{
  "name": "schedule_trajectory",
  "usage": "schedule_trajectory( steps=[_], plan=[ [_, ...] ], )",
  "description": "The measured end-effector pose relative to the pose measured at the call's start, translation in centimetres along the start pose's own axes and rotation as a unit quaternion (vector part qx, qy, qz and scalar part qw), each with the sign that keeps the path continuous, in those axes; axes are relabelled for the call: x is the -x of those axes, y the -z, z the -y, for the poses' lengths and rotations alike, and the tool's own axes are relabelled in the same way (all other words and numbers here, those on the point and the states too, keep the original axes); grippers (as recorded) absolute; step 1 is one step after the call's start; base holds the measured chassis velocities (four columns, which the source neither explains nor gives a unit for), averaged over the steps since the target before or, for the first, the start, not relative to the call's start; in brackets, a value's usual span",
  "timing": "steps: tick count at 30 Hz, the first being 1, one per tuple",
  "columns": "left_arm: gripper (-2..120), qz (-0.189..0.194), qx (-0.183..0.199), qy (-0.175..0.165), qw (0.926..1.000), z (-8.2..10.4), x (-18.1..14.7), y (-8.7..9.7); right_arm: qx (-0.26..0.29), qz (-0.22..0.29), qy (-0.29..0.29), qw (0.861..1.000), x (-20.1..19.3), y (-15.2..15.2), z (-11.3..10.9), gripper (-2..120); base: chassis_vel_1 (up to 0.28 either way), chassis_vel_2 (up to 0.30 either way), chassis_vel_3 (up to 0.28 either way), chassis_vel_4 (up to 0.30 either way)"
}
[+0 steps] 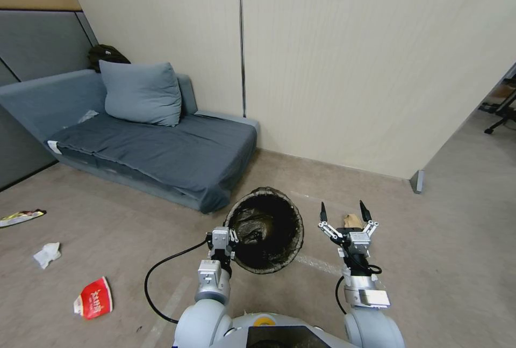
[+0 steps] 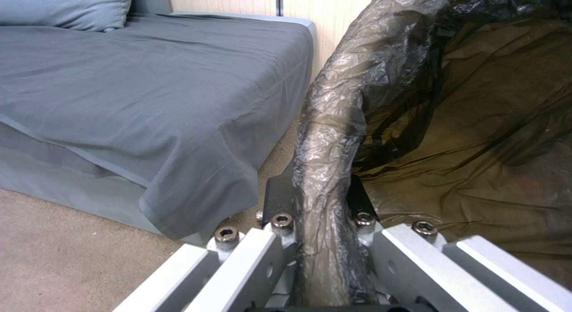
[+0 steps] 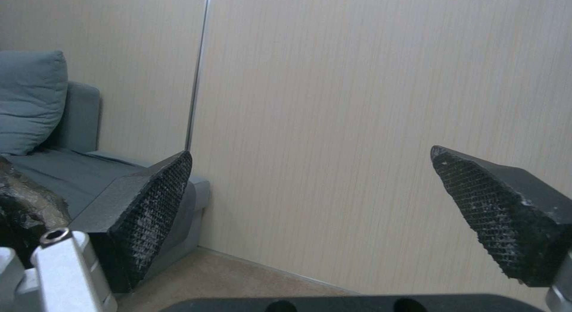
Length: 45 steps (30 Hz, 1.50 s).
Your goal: Pick up the trash bin, then pick up the garbage from the floor and place it into the trash bin.
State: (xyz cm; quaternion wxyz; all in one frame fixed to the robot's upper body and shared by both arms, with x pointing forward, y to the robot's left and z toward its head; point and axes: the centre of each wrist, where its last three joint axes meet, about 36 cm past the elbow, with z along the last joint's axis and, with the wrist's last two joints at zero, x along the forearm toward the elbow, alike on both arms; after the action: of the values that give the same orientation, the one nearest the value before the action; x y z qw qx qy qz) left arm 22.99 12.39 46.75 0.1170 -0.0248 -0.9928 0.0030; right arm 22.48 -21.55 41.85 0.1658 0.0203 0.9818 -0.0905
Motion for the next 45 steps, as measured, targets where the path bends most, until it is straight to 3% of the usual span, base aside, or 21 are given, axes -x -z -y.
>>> schedule_trajectory(
  steps=[12,18,23,33,40,45],
  plan=[
    [0,-0.001,0.002,0.001,1.0000,-0.1,-0.2,0.0,-0.025,-0.026,-0.024,0.999,1.3,0.3,1.5,100,0.000,0.000,0.000,0.000],
    [0,-0.001,0.006,0.001,1.0000,-0.1,-0.3,0.0,0.011,-0.052,-0.057,0.997,3.7,0.3,2.6,100,0.000,0.000,0.000,0.000],
    [0,-0.003,0.009,0.004,1.0000,-0.2,-0.5,0.0,-0.004,-0.069,-0.073,0.995,6.4,-0.8,5.4,100,0.000,0.000,0.000,0.000],
    [0,-0.006,0.010,0.009,0.9999,-0.3,-0.8,0.0,-0.026,-0.120,-0.082,0.989,9.9,-5.6,10.4,100,0.000,0.000,0.000,0.000],
    [0,-0.005,0.015,0.012,0.9998,-0.3,-0.8,0.0,-0.045,-0.205,-0.093,0.973,10.5,-9.9,12.4,100,0.000,0.000,0.000,0.000],
    [0,-0.005,0.015,0.011,0.9998,-0.3,-0.8,-0.1,-0.042,-0.238,-0.094,0.966,10.4,-11.8,12.9,100,0.000,0.000,0.000,0.000]
  ],
)
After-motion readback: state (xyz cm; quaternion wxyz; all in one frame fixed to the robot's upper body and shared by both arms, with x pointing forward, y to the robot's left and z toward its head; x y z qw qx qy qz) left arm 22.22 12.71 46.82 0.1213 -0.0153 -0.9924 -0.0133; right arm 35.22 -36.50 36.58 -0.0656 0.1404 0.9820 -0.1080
